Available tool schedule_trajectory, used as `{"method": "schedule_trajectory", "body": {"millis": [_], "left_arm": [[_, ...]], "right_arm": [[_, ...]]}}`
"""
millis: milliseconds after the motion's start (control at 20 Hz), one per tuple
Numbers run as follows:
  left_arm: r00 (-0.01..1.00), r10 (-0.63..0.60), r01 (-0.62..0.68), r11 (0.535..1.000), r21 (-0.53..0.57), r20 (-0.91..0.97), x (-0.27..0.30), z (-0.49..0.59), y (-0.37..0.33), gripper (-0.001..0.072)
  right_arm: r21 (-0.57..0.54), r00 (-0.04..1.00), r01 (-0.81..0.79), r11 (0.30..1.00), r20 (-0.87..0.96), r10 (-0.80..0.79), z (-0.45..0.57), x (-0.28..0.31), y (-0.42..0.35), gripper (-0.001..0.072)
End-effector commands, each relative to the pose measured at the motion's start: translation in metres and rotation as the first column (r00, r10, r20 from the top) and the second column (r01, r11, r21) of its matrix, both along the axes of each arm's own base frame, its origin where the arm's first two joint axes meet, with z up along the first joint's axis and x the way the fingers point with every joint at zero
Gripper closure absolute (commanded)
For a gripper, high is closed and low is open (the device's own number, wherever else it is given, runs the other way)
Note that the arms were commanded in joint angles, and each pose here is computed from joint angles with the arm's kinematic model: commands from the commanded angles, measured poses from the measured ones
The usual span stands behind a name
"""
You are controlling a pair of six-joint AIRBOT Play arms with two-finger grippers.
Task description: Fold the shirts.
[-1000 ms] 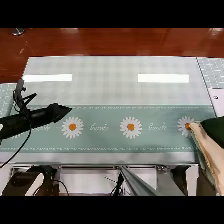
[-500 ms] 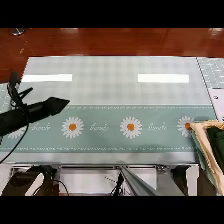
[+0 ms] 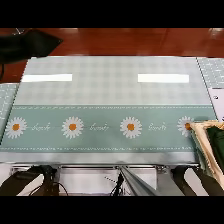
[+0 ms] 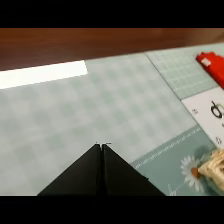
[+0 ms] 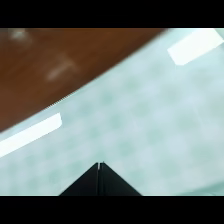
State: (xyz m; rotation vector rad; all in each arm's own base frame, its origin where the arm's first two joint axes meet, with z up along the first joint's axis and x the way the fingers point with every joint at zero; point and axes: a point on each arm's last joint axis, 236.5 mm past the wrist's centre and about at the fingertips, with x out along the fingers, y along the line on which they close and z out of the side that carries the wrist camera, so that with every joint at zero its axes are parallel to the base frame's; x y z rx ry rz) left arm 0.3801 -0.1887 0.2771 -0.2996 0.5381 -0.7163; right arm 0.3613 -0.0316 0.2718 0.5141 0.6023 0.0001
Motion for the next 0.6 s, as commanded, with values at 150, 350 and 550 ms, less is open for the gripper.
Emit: {"method": "schedule_trajectory", "body": {"millis": [150,350,550], "left_arm": [[0.915,0.164,0.006,0.909,0.418,-0.370,0.015,-0.166,0.024,0.0683],[0.841,0.236,0.017,0.888,0.460,-0.486,-0.002,-0.235,0.053,0.0683],[0.834,0.249,0.006,0.888,0.460,-0.492,-0.002,-0.238,0.059,0.0683]], "right_arm": [[-0.431,0.880,-0.399,0.809,-0.429,0.205,-0.167,0.040,0.132,0.0689],[-0.375,0.742,-0.348,0.859,-0.671,0.008,-0.260,0.026,0.105,0.0690],[-0.322,0.720,-0.325,0.889,-0.694,0.012,-0.265,0.020,0.110,0.0689]]}}
